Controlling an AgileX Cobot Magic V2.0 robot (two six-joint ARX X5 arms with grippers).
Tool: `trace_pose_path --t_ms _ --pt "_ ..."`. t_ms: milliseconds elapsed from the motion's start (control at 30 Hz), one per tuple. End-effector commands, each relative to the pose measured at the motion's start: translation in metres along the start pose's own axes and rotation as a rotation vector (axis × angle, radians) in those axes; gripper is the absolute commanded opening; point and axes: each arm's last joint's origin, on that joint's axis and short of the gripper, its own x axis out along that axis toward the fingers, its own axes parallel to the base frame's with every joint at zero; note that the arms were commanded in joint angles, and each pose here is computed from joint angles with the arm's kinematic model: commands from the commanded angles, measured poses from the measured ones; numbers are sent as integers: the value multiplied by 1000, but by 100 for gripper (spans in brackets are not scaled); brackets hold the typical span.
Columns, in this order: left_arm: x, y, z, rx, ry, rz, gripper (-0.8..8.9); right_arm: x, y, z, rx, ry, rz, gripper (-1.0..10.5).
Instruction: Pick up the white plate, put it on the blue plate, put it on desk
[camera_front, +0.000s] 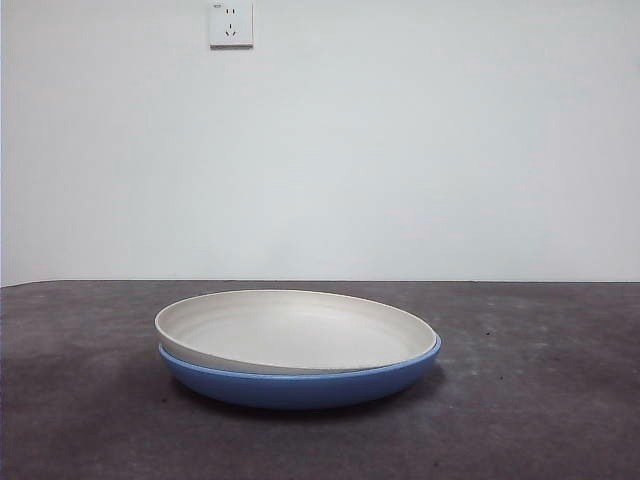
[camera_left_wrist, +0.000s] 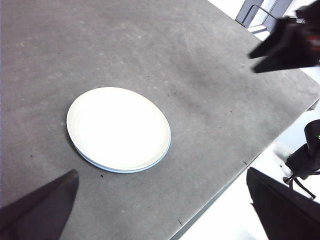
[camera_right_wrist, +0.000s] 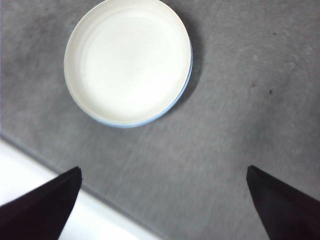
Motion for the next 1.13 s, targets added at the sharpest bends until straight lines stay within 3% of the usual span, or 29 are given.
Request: trace_pose_path --t_ms 33,200,367,700,767,800,867,900,1133 --pt "-2 -1 2 9 -16 -11 657 -24 3 -16 -22 -45 -5 559" --pt "-2 -1 2 9 -16 -11 657 -57 -1 -51 -29 -93 -38 558" --pt "-2 -1 2 9 -17 -11 657 -81 -4 -81 -35 -181 -13 558" --pt "-2 -1 2 9 -16 -11 645 -96 -7 -100 -46 -269 10 557" --pt "-2 -1 2 10 -16 -11 548 -96 -7 -99 -48 -276 12 485" --pt "-2 -1 2 10 -15 -11 452 -96 -7 -99 -48 -277 13 369" --pt "-2 -1 2 9 -15 -10 134 -95 -7 -99 -49 -281 13 6" --pt "-2 -1 2 9 -15 -11 10 -96 -6 -99 -51 -283 12 11" --pt "-2 -1 2 9 -16 -11 29 -96 -6 -97 -53 -300 17 20"
